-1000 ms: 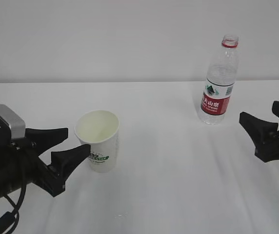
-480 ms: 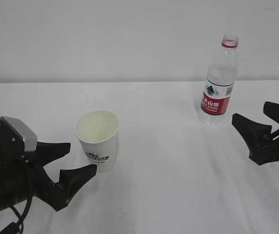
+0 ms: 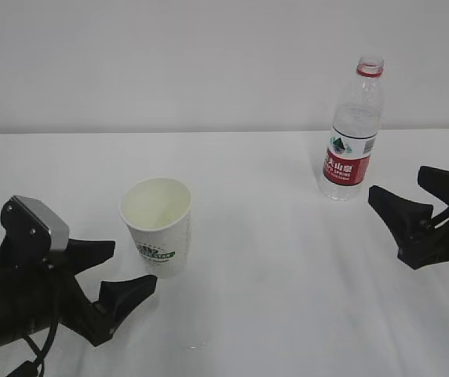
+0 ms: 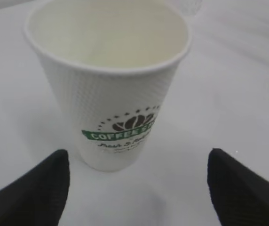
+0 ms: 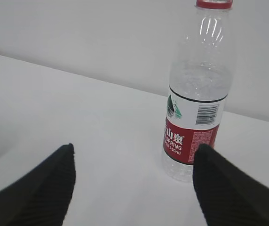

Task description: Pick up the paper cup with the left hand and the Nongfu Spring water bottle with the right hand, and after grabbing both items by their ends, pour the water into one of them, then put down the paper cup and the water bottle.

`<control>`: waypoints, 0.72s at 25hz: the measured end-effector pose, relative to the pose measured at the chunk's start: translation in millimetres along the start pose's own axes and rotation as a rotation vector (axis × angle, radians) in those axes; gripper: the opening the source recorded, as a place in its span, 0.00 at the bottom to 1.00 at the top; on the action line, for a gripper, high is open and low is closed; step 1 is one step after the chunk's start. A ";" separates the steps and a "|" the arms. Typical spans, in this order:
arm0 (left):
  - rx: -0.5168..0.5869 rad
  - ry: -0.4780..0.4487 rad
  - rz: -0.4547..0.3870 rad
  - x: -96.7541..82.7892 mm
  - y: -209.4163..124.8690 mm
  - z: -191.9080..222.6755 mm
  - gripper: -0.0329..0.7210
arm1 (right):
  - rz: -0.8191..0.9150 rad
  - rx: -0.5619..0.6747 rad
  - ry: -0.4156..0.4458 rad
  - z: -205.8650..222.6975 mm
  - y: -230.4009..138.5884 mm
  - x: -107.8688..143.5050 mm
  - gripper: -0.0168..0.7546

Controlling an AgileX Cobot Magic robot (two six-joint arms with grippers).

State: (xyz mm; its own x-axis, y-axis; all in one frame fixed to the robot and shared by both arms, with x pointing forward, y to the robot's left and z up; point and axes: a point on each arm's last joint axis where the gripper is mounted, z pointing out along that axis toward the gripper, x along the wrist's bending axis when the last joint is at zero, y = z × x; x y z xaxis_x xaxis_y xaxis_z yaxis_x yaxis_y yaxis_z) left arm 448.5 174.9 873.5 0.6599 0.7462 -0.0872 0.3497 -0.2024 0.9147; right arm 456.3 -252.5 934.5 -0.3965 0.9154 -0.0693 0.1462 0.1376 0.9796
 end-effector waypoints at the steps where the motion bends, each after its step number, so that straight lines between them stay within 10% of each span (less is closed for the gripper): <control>1: 0.009 0.000 -0.003 0.8 -2.2 2.8 0.96 | 0.000 0.000 0.000 0.0 0.0 0.0 0.78; 18: 0.001 0.000 0.001 10.2 -2.3 32.9 0.96 | 0.012 0.039 0.007 -2.3 -9.1 2.1 0.78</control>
State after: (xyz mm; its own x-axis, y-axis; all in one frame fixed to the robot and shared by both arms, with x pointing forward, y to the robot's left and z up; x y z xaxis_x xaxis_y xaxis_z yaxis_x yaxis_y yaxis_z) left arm 476.3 162.1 857.5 0.6599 0.7464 -0.0864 0.3497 -0.2033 0.9146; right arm 452.0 -252.7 925.9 -0.4009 0.9144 -0.0560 0.1862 0.1412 0.9723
